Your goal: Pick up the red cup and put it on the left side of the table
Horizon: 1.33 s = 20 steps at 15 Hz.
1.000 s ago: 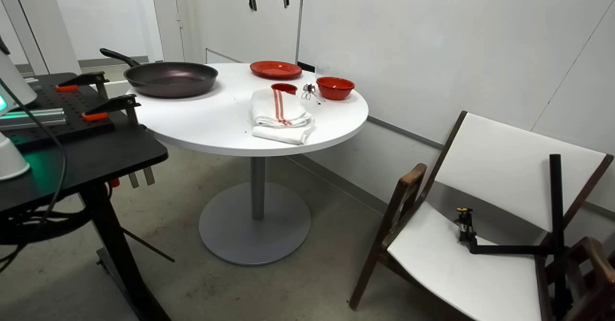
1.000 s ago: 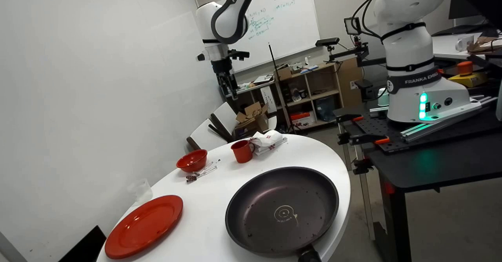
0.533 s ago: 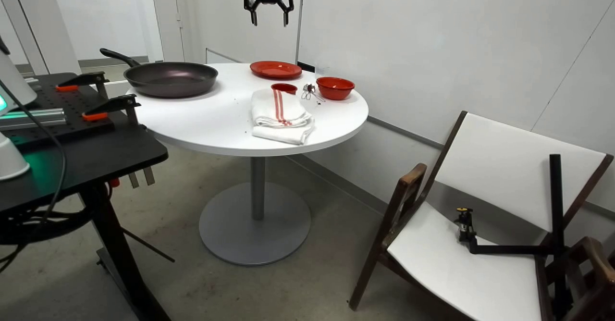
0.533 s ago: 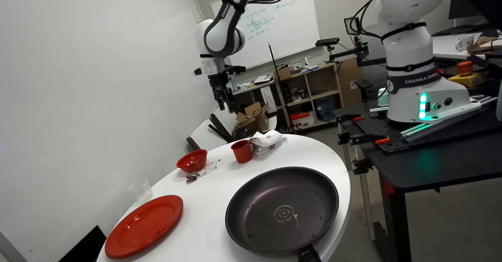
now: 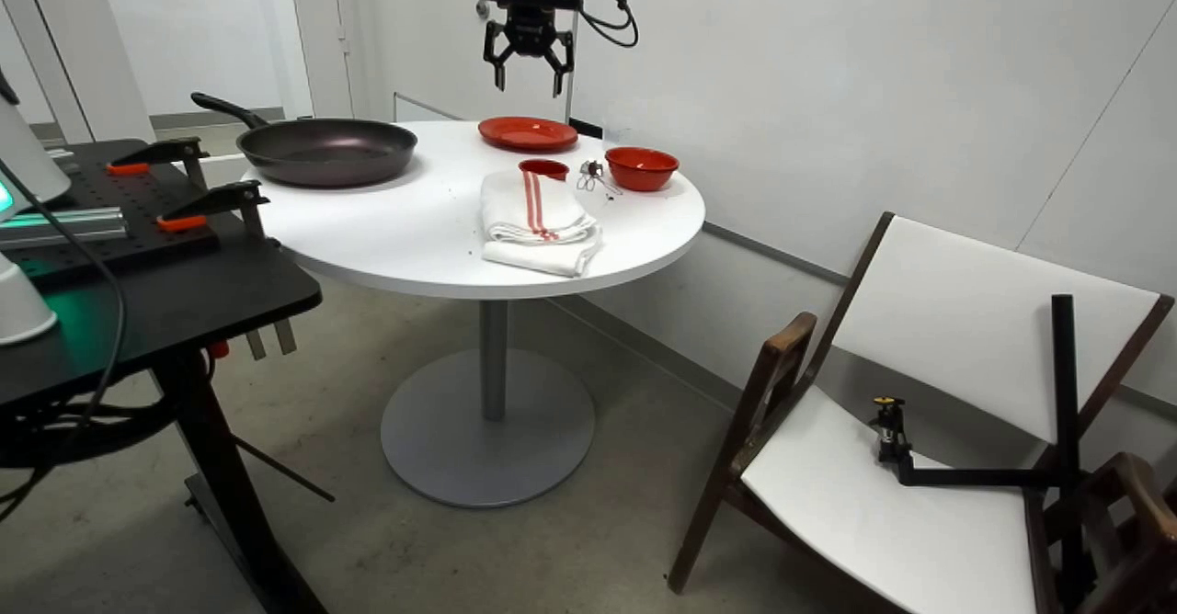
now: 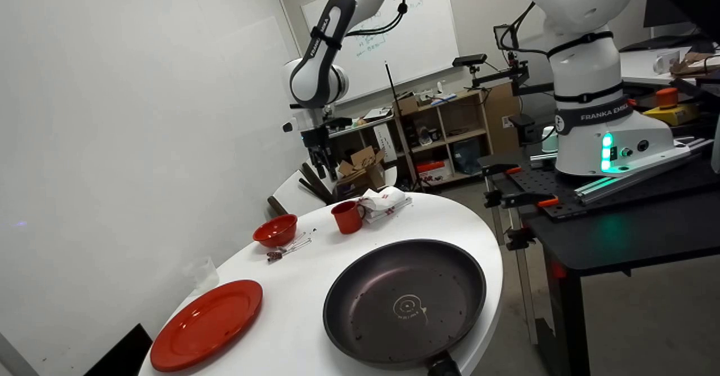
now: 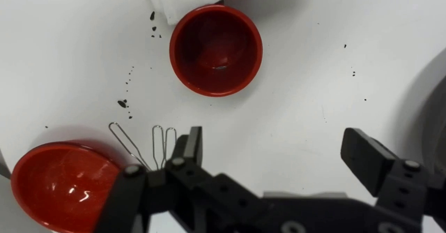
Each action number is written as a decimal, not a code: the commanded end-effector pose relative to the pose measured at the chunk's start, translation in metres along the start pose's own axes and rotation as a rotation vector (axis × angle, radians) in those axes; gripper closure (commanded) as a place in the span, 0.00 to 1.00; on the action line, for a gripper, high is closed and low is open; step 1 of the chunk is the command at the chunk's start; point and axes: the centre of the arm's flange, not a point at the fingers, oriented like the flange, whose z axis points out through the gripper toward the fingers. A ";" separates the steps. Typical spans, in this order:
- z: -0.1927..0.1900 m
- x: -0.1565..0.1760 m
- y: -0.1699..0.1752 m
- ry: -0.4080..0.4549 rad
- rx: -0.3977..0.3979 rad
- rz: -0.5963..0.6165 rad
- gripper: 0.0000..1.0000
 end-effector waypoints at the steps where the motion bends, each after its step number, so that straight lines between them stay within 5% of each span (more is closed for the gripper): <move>1: 0.024 0.011 0.010 0.001 0.050 -0.001 0.00; 20: 0.116 -0.009 0.018 -0.039 0.156 0.079 0.00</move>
